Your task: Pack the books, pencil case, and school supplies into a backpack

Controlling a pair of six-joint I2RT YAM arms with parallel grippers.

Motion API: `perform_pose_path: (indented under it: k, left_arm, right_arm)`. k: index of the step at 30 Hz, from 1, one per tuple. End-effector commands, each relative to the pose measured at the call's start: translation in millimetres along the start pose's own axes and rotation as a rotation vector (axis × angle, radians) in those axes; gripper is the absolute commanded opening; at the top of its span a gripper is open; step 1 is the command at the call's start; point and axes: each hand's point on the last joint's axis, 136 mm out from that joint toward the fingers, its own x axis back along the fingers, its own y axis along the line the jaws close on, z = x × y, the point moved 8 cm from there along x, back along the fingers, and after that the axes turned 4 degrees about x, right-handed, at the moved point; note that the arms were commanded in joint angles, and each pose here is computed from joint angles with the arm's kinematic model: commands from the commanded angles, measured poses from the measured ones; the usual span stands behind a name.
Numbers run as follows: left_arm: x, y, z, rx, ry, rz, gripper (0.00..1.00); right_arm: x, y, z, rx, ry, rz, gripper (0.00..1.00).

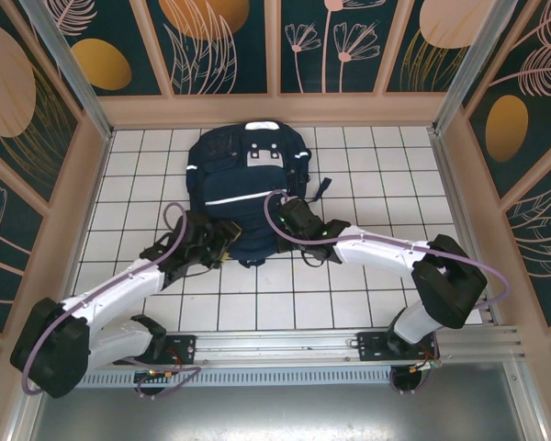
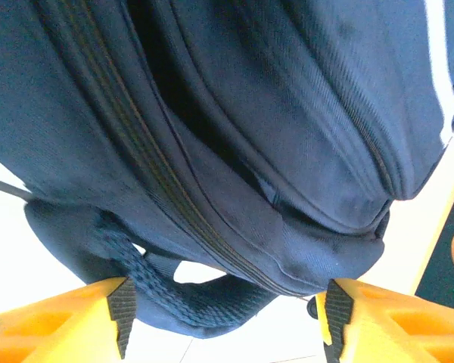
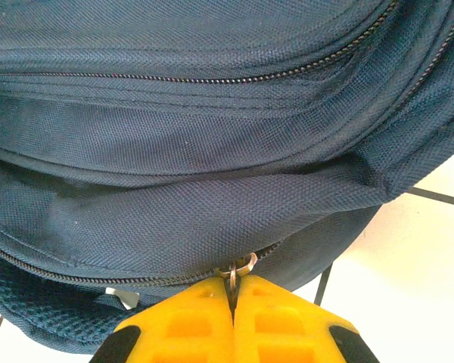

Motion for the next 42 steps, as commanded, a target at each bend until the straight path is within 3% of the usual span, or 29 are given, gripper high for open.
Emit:
perform_pose_path:
  k: [1, 6, 8, 9, 12, 13, 14, 18, 24, 28, 37, 42]
  left_arm:
    - [-12, -35, 12, 0.037, -0.011, 0.072, 0.70]
    - [-42, -40, 24, 0.052, 0.002, 0.018, 0.68]
    - [-51, -35, 24, 0.056, 0.001, -0.014, 0.61]
    - [-54, -32, 23, 0.059, -0.002, -0.029, 0.55]
    - [-56, -21, 19, 0.067, -0.039, -0.058, 0.22]
    - [-55, -16, 17, 0.074, -0.056, -0.073, 0.06]
    - [-55, -11, 16, 0.082, -0.071, -0.092, 0.00]
    - [-41, -1, 10, 0.094, -0.124, -0.106, 0.00]
    - [9, 8, -7, 0.095, -0.267, -0.076, 0.00]
    - [35, 11, -13, 0.089, -0.304, -0.043, 0.00]
    - [82, -6, -16, 0.014, -0.344, -0.002, 0.00]
    - [77, -13, -10, -0.028, -0.271, 0.017, 0.00]
  right_arm:
    - [1, 5, -2, 0.004, -0.035, -0.033, 0.00]
    - [2, 6, 1, 0.002, -0.035, -0.040, 0.00]
    - [2, 8, 2, 0.000, -0.038, -0.042, 0.00]
    - [2, 8, 2, -0.001, -0.038, -0.039, 0.00]
    - [3, 7, 2, -0.004, -0.042, -0.032, 0.00]
    - [3, 7, 2, -0.006, -0.045, -0.028, 0.00]
    - [4, 6, 2, -0.006, -0.047, -0.022, 0.00]
    - [5, -5, 5, 0.003, -0.050, 0.045, 0.00]
    - [9, -44, 9, -0.033, -0.064, 0.161, 0.00]
    - [8, -73, 1, -0.058, -0.097, 0.225, 0.00]
    - [-31, -130, -38, -0.082, -0.136, 0.336, 0.00]
    - [-57, -174, -57, -0.154, -0.101, 0.397, 0.00]
